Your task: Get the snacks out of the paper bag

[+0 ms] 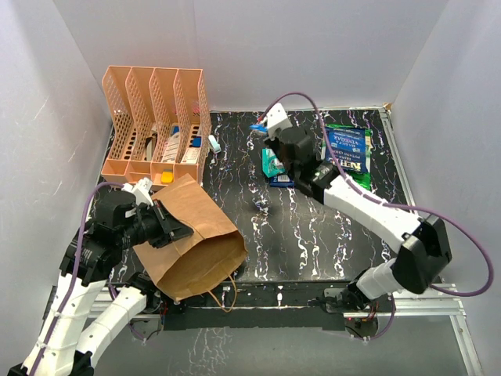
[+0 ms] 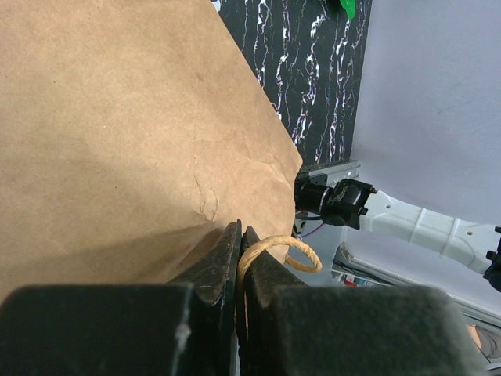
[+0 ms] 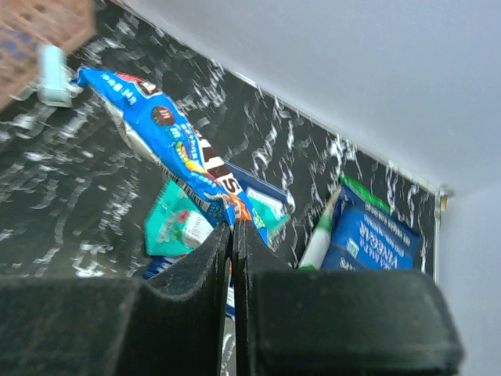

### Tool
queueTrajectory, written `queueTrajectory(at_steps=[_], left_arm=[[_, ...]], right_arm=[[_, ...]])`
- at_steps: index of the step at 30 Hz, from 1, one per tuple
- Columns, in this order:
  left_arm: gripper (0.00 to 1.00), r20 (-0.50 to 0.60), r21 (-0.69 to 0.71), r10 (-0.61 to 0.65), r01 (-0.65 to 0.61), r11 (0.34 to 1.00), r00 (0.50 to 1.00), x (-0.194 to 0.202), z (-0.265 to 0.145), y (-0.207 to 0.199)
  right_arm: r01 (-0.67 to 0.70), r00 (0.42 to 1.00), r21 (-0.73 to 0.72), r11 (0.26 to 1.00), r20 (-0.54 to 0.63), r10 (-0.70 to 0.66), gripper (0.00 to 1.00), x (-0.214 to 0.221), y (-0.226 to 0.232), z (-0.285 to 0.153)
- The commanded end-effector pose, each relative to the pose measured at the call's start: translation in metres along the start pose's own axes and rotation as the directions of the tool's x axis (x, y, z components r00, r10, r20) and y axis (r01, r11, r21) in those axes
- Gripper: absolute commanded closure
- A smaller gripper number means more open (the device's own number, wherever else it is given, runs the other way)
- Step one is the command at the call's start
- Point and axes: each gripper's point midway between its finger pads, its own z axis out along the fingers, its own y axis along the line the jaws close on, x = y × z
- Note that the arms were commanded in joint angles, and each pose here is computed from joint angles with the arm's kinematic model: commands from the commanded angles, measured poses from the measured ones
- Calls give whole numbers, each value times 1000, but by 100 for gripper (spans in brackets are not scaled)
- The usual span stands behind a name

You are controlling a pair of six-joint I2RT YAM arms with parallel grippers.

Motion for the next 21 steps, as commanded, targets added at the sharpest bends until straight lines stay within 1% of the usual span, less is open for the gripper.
queueTrajectory(at_steps=[1, 7, 10, 16, 19, 21], left_arm=[[100, -36, 12, 41, -40, 999, 999, 2, -2, -5], [100, -113, 23, 111, -109, 994, 987, 10, -4, -8], [100, -137, 34, 136, -133, 991, 981, 11, -5, -11], [100, -150, 54, 137, -130, 990, 979, 14, -5, -13], [100, -150, 58, 141, -133, 989, 979, 14, -5, -13], [100, -155, 62, 141, -132, 989, 978, 15, -4, -13]], right_arm=[[-108, 991, 60, 992, -79, 112, 93, 24, -34, 29], [-65, 967, 100, 993, -239, 88, 93, 100, -59, 70], [-28, 952, 99, 995, -301, 57, 93, 128, -59, 80], [33, 936, 84, 996, -353, -1, 93, 158, -52, 92], [9, 933, 52, 999, -359, 11, 93, 161, -44, 92], [-29, 921, 6, 1000, -389, 29, 93, 169, -32, 88]])
